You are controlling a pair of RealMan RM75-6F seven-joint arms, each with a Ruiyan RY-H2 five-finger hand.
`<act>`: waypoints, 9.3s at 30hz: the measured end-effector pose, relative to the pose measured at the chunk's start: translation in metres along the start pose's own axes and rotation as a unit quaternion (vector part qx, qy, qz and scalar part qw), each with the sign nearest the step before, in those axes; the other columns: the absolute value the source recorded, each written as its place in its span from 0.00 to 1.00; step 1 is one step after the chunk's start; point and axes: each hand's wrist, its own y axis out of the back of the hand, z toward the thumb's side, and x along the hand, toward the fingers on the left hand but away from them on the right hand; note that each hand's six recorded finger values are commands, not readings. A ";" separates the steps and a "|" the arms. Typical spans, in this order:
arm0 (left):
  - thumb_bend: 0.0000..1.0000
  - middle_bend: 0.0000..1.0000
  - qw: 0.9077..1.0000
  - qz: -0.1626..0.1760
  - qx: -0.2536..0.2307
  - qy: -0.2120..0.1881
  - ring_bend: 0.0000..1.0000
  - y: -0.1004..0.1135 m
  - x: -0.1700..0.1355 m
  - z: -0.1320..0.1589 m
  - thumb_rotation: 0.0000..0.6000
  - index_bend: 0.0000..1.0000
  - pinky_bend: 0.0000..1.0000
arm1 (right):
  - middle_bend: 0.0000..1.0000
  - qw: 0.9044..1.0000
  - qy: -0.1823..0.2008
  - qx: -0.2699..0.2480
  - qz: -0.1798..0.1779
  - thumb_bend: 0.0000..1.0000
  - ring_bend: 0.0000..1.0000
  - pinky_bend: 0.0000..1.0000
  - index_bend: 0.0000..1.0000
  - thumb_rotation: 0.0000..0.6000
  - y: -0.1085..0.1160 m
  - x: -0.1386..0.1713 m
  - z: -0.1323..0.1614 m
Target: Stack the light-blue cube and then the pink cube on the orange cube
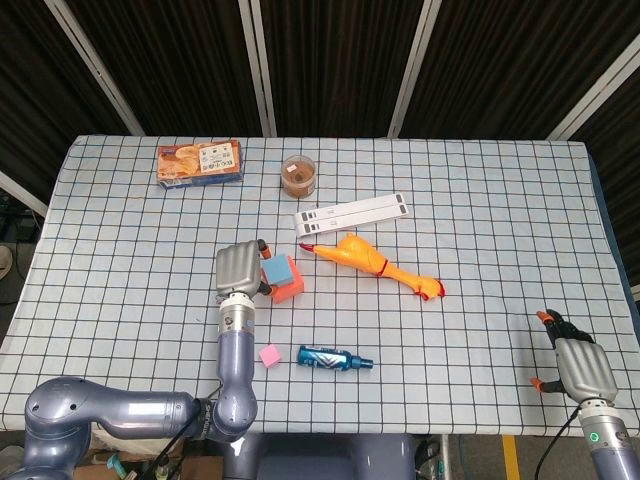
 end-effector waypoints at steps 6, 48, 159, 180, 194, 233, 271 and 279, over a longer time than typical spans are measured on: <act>0.12 0.97 1.000 -0.001 0.000 0.001 0.89 0.000 0.001 -0.001 1.00 0.51 1.00 | 0.08 1.000 -0.001 0.000 0.000 0.10 0.16 0.22 0.10 1.00 0.000 0.000 0.000; 0.02 0.94 1.000 -0.024 0.018 -0.003 0.88 -0.004 0.004 -0.002 1.00 0.39 1.00 | 0.08 1.000 -0.001 0.000 0.001 0.10 0.16 0.22 0.12 1.00 0.000 0.000 -0.001; 0.02 0.93 0.971 -0.002 0.122 -0.206 0.84 0.075 -0.051 -0.034 1.00 0.40 1.00 | 0.08 1.000 -0.002 0.004 -0.003 0.10 0.16 0.22 0.12 1.00 0.004 0.003 0.002; 0.02 0.91 0.879 -0.096 0.233 -0.404 0.82 0.006 -0.079 -0.013 1.00 0.37 0.99 | 0.08 1.000 -0.007 0.012 -0.002 0.10 0.16 0.22 0.12 1.00 0.001 0.003 0.004; 0.02 0.92 0.858 -0.131 0.292 -0.402 0.82 -0.027 -0.081 -0.023 1.00 0.37 0.99 | 0.08 1.000 -0.010 0.007 0.002 0.10 0.16 0.22 0.12 1.00 0.000 0.002 0.002; 0.03 0.92 0.840 -0.138 0.339 -0.401 0.82 -0.069 -0.077 -0.029 1.00 0.39 0.99 | 0.08 1.000 -0.013 -0.012 -0.006 0.10 0.16 0.22 0.13 1.00 0.008 0.007 -0.006; 0.07 0.93 0.825 -0.132 0.370 -0.405 0.82 -0.070 -0.075 -0.024 1.00 0.45 0.99 | 0.08 1.000 -0.018 -0.025 -0.006 0.10 0.16 0.22 0.13 1.00 0.011 0.009 -0.011; 0.10 0.93 0.823 -0.135 0.372 -0.408 0.82 -0.073 -0.075 -0.021 1.00 0.46 0.99 | 0.08 0.999 -0.017 -0.027 -0.006 0.10 0.16 0.22 0.13 1.00 0.011 0.008 -0.012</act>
